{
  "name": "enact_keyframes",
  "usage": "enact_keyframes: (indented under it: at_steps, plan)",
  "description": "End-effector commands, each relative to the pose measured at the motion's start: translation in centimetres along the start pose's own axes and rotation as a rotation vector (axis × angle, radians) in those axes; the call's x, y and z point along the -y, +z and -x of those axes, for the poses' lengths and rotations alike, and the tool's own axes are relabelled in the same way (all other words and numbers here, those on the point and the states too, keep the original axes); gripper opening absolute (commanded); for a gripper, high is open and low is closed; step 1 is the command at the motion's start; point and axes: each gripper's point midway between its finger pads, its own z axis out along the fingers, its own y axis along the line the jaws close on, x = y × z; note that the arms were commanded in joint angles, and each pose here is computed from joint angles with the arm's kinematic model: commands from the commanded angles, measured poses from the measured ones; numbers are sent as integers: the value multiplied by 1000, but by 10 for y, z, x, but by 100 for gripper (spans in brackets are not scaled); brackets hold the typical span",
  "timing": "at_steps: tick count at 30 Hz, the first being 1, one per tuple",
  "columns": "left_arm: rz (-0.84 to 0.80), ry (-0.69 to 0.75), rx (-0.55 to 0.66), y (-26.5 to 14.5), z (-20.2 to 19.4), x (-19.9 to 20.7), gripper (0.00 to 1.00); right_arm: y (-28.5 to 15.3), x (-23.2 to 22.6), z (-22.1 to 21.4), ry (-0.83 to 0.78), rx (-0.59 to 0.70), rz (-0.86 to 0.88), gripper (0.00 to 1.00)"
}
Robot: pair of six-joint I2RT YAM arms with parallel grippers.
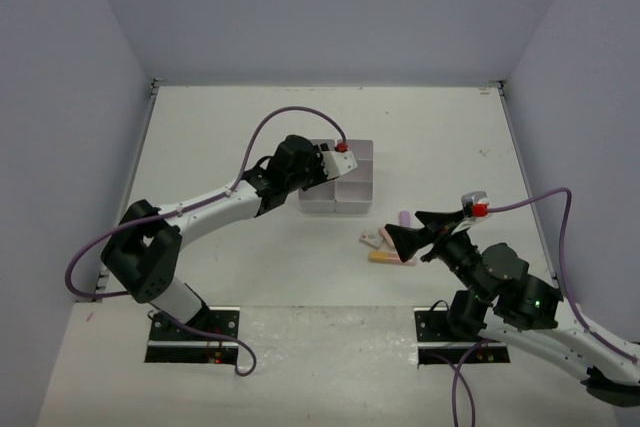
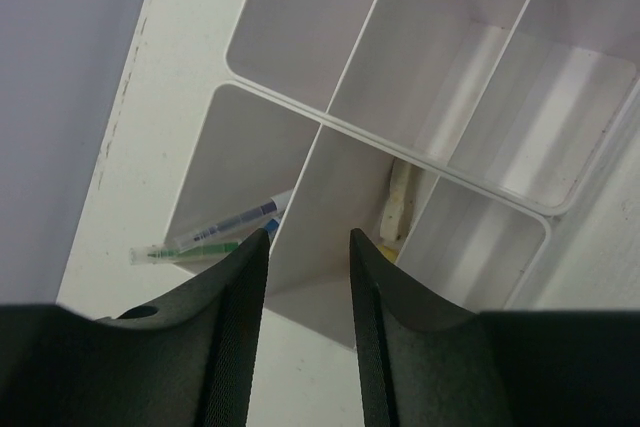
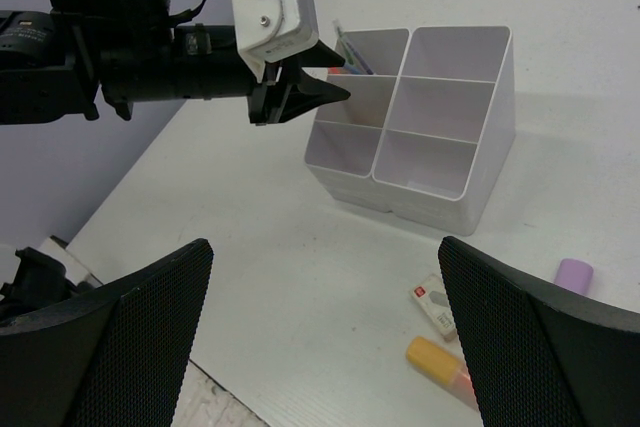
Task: Sort the stationery into containers
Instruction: Place the stationery in the storage box, then pick up the stationery from the center of the board.
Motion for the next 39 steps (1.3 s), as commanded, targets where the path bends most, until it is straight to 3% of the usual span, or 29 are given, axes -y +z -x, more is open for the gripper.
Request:
enact_keyframes:
  at_steps: [1, 5, 8, 10, 11, 14, 17, 20, 25, 26, 29, 33, 39]
  plan:
    - [24, -31, 11, -2, 6, -9, 41, 3, 4, 1, -9, 12, -28, 99]
    - [23, -77, 22, -14, 16, -14, 43, 3, 4, 1, -11, 13, -33, 99]
    - [115, -209, 28, -33, 29, -35, 54, 4, 7, -1, -14, 8, -46, 99]
    - [213, -337, 72, -62, 45, -58, 88, 5, 7, -1, -19, 4, -53, 99]
    - [263, -406, 73, -76, 46, -67, 100, 6, 8, -2, -22, 1, -59, 99]
    - [421, -677, 55, -122, 33, -81, 100, 10, 10, -6, -36, -18, -84, 99]
    - [544, -846, 25, -157, 11, -85, 100, 14, 13, -9, -54, -38, -111, 99]
    - [541, -866, 7, -186, -9, -70, 100, 24, 13, -20, -114, -102, -146, 98]
    - [679, -864, -104, -212, -67, -53, 100, 37, 21, -50, -234, -286, -238, 89]
    - [678, -856, -115, -213, -77, -46, 100, 39, 24, -56, -260, -325, -269, 83]
    - [677, -862, -89, -215, -85, -39, 100, 48, 26, -68, -336, -404, -302, 71]
    - [686, -882, -38, -220, -84, -40, 100, 66, 35, -75, -431, -484, -342, 65]
    - [615, -886, -20, -213, -81, -29, 100, 85, 47, -115, -422, -714, -281, 58]
